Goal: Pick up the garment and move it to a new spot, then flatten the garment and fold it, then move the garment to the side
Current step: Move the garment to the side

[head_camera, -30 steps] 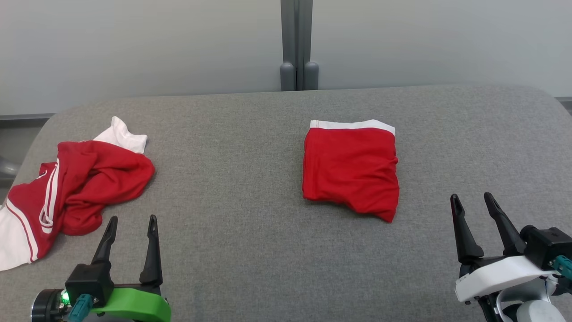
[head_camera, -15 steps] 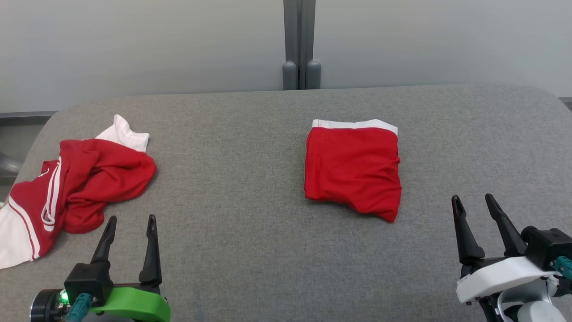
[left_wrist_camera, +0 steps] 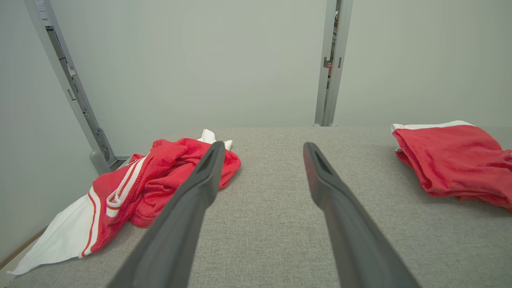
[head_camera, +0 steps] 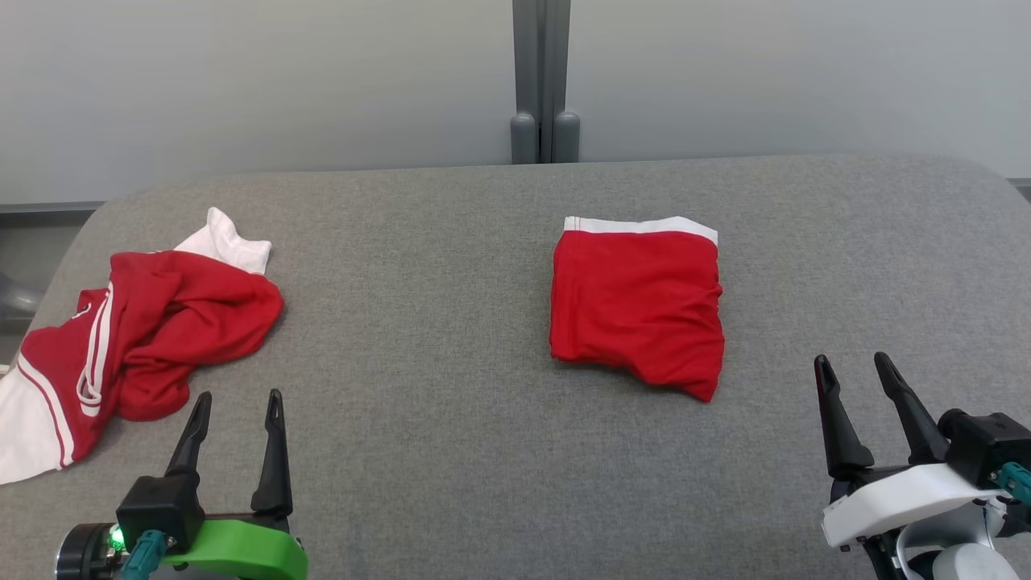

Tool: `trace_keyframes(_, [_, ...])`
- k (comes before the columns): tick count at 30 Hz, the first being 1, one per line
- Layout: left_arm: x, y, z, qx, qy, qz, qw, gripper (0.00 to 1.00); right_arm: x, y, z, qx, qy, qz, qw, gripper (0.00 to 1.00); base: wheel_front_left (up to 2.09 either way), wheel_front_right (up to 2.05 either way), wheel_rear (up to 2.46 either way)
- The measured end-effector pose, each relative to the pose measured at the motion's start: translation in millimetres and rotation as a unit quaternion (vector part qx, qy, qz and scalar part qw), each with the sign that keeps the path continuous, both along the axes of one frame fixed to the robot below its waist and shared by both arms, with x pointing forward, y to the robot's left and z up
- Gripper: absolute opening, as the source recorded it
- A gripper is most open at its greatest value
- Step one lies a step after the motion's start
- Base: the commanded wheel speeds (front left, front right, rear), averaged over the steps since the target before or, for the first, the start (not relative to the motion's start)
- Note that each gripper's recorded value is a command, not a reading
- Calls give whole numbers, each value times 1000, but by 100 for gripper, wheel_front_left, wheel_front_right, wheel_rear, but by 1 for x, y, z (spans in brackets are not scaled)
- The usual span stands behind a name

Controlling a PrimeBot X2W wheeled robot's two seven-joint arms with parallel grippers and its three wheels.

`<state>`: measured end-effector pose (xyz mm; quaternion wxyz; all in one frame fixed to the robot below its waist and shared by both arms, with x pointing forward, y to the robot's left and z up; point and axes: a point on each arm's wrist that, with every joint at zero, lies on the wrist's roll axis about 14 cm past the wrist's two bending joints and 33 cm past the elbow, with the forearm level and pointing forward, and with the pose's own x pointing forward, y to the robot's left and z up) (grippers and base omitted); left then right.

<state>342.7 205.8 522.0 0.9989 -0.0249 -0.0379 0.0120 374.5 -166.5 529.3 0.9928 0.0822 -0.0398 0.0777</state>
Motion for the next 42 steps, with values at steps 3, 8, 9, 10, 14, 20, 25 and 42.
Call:
trace_keyframes(3, [0, 0, 0, -3, 0, 1, 1000, 100, 0, 0, 0, 0, 1, 1, 1000, 100, 0, 0, 0])
trace_keyframes(8, [-1, 1, -1, -4, 0, 2, 1000, 100, 0, 0, -2, 0, 2, 1, 1000, 100, 0, 0, 0])
trace_keyframes(9, [-1, 1, -2, -5, 1, 2, 1000, 100, 0, 0, -3, 0, 3, 1, 1000, 100, 0, 0, 0])
trace_keyframes(10, [-2, 2, -3, -5, 2, 3, 1000, 100, 0, 0, -3, 0, 3, 0, 1000, 100, 0, 0, 0])
trace_keyframes(14, [-2, 1, -5, -5, 4, 3, 1000, 100, 2, -1, -6, -4, 7, 1, 1000, 100, 0, 0, 0])
trace_keyframes(20, [0, -2, -10, -6, 11, 1, 1000, 100, 25, 5, 10, -27, -15, 21, 999, 100, 0, 0, 0])
trace_keyframes(25, [10, -4, -14, -7, 15, 1, 1000, 100, 62, 16, 33, -54, -44, 47, 996, 100, 0, 0, 0])
trace_keyframes(42, [32, 4, -42, -15, 43, 28, 999, 100, 146, 43, -49, -83, 77, 91, 989, 100, 0, 0, 0])
